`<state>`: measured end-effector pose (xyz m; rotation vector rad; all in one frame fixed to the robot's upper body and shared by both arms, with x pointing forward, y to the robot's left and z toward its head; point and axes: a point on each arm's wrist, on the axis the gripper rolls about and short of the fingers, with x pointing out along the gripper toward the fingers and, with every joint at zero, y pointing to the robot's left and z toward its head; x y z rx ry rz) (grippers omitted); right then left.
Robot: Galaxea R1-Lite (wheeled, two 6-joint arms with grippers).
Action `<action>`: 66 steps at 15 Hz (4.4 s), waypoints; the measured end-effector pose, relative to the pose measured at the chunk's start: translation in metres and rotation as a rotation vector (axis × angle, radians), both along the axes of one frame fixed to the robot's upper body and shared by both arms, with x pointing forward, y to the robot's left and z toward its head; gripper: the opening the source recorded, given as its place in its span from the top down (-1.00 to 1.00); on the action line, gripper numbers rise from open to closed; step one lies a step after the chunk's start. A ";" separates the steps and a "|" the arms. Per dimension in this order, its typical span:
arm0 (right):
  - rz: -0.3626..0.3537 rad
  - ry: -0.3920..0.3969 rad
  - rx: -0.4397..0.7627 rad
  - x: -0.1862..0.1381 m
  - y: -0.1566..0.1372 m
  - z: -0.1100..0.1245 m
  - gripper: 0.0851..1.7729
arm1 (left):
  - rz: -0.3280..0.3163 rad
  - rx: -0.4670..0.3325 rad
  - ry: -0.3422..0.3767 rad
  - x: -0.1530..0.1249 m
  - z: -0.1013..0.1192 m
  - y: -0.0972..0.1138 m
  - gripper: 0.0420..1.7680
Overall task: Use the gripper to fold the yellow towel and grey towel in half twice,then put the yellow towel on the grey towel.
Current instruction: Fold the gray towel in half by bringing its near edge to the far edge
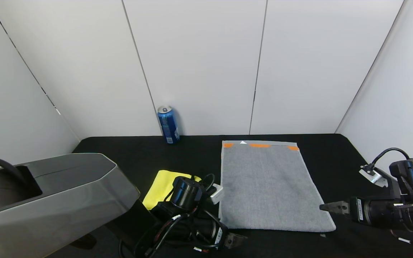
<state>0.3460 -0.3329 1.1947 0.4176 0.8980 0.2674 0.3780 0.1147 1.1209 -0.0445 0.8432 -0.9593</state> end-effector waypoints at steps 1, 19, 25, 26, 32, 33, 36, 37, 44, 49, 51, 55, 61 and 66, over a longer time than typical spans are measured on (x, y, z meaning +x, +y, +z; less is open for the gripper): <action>0.000 0.001 0.000 0.000 0.000 0.000 -0.93 | 0.001 0.000 0.001 0.000 0.000 0.000 -0.94; 0.024 0.029 -0.004 0.002 0.007 -0.009 -0.93 | 0.060 -0.007 -0.008 0.013 0.001 0.016 0.93; 0.027 0.028 -0.008 0.011 0.007 -0.028 -0.93 | 0.064 -0.007 -0.007 0.014 0.001 0.017 0.93; 0.026 0.038 -0.008 0.011 0.006 -0.031 -0.93 | 0.063 -0.007 -0.007 0.014 0.001 0.017 0.93; 0.029 0.060 -0.011 0.011 0.007 -0.037 -0.93 | 0.063 -0.007 -0.008 0.014 0.001 0.017 0.93; 0.030 0.061 -0.011 0.011 0.008 -0.037 -0.93 | 0.063 -0.007 -0.008 0.014 0.001 0.017 0.93; 0.034 0.059 -0.013 0.013 0.009 -0.038 -0.93 | 0.064 -0.007 -0.008 0.014 0.001 0.017 0.93; 0.030 0.058 -0.019 0.015 0.009 -0.038 -0.93 | 0.064 -0.007 -0.008 0.014 0.001 0.017 0.93; 0.025 0.033 -0.073 0.022 0.018 -0.048 -0.93 | 0.062 -0.006 -0.009 0.013 0.001 0.017 0.93; 0.034 0.043 -0.069 0.021 0.019 -0.051 -0.93 | 0.063 -0.007 -0.009 0.014 0.001 0.017 0.93; 0.034 0.043 -0.066 0.020 0.019 -0.050 -0.93 | 0.063 -0.006 -0.009 0.014 0.001 0.017 0.93; 0.056 0.040 -0.053 0.018 0.024 -0.049 -0.93 | 0.064 -0.006 -0.008 0.014 0.000 0.018 0.93; 0.090 0.038 -0.022 0.014 0.025 -0.047 -0.93 | 0.064 -0.005 -0.007 0.014 0.000 0.018 0.93; 0.087 0.040 -0.022 0.012 0.024 -0.047 -0.49 | 0.064 -0.005 -0.007 0.014 0.000 0.018 0.93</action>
